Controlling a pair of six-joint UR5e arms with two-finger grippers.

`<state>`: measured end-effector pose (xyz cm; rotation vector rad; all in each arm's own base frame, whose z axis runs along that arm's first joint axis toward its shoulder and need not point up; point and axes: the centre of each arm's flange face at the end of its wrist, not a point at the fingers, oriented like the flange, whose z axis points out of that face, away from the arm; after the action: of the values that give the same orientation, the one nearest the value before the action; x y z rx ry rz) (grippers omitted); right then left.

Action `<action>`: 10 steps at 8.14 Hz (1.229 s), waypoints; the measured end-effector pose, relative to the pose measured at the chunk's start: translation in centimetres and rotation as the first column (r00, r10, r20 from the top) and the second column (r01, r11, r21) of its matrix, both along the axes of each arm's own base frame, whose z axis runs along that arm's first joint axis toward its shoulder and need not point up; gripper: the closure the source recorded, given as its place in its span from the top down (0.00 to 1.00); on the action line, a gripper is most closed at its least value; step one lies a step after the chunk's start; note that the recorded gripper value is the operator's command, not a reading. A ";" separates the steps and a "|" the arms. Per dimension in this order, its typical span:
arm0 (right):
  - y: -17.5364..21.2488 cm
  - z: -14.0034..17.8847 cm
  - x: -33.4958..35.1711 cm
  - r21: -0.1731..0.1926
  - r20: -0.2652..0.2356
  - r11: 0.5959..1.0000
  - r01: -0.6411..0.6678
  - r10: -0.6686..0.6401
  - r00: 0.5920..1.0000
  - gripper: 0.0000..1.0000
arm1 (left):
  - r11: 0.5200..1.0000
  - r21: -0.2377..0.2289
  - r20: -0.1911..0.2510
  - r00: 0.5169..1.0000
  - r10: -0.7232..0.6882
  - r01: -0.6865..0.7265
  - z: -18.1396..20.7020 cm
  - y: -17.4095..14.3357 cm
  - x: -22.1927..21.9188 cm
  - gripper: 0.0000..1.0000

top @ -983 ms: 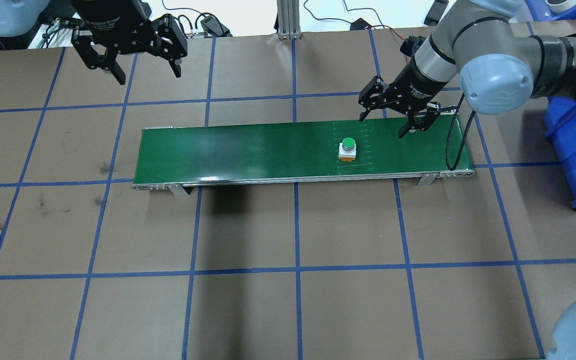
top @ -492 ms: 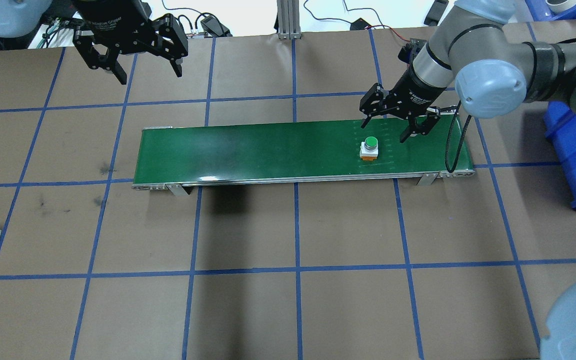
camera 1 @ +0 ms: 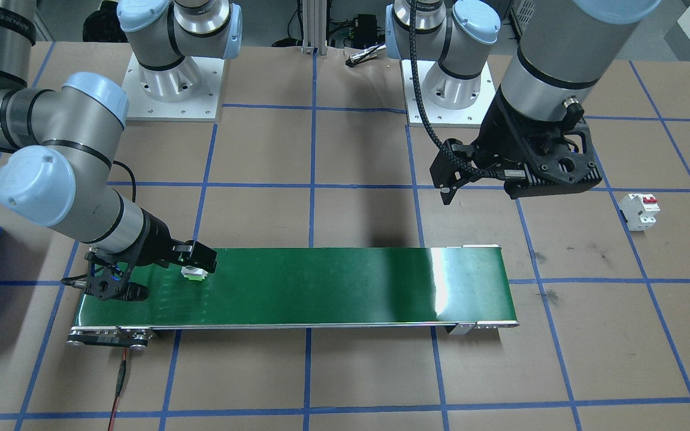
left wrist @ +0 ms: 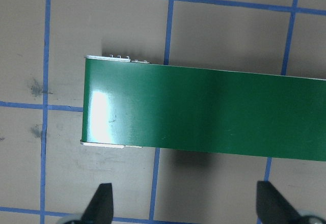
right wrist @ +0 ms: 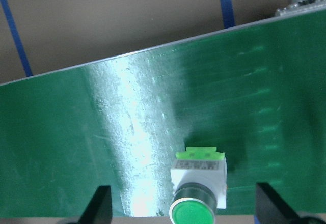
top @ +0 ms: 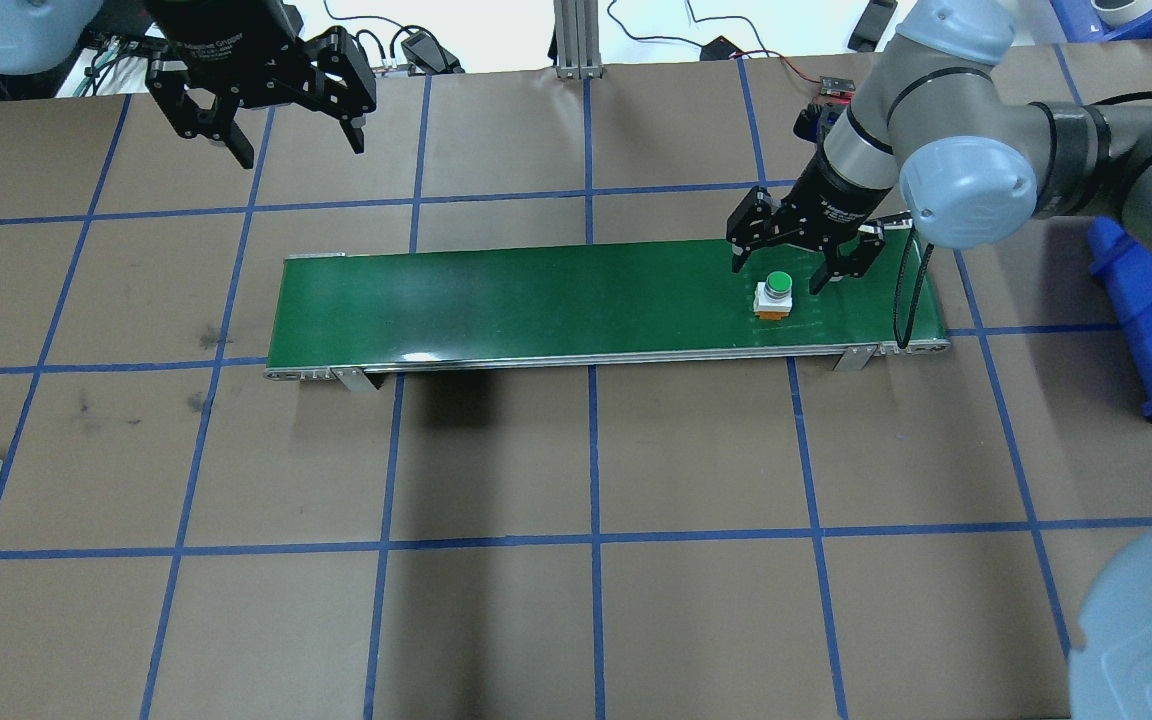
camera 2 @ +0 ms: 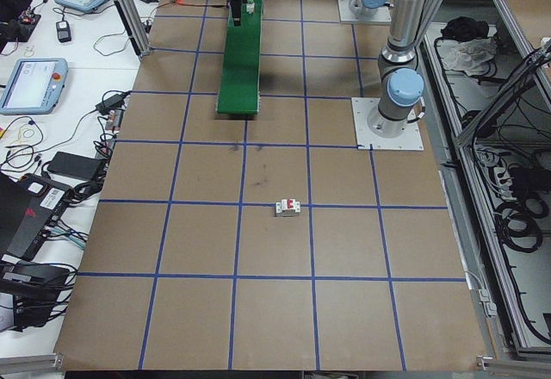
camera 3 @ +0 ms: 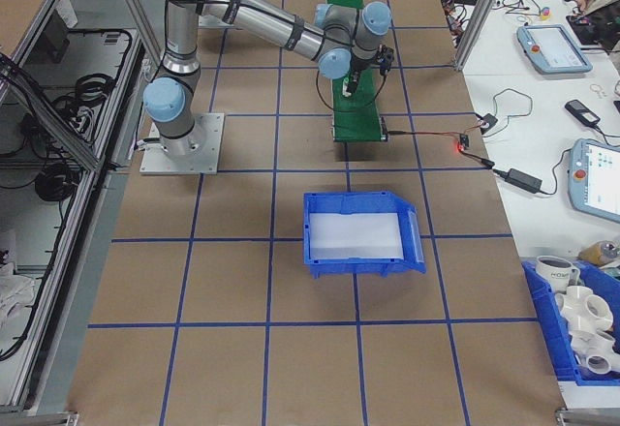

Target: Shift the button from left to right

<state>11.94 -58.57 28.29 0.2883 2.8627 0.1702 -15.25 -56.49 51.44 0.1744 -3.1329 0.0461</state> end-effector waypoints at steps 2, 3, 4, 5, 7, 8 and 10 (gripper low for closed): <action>-0.1 -1.3 -0.7 0.015 -0.054 1.000 -0.026 0.027 0.998 0.25 | 1.000 -0.001 0.000 1.000 0.000 0.000 0.0 0.0 0.1 1.00; -0.2 -1.6 -1.0 0.018 -0.078 0.999 -0.039 0.040 0.996 0.07 | 1.000 -0.002 -0.001 1.000 0.001 -0.001 0.1 0.0 0.1 1.00; -0.2 -1.9 -1.3 0.022 -0.103 0.998 -0.060 0.062 0.993 0.00 | 1.000 -0.003 -0.001 1.000 0.002 -0.002 0.1 0.0 0.2 1.00; -0.2 -2.4 -1.8 0.033 -0.141 0.996 -0.079 0.083 0.987 0.00 | 1.000 -0.006 -0.002 1.000 0.002 -0.002 0.2 -0.1 0.2 1.00; -0.2 -2.8 -2.5 0.051 -0.179 0.995 -0.091 0.098 0.979 0.00 | 1.000 -0.009 -0.002 1.000 0.001 -0.001 0.2 -0.1 0.2 1.00; -0.4 -2.6 -3.7 0.052 -0.192 0.995 -0.081 0.089 0.977 0.00 | 1.000 -0.009 -0.002 1.000 0.001 -0.001 0.2 -0.1 0.2 1.00; -0.8 -0.1 -6.6 0.044 -0.219 0.996 -0.078 0.085 0.972 0.00 | 1.000 -0.010 -0.002 1.000 0.003 -0.003 0.2 -0.1 0.3 1.00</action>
<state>5.34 -59.34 28.18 0.2081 3.0973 0.2171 -14.94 -56.61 51.67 0.1787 -3.1301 0.0609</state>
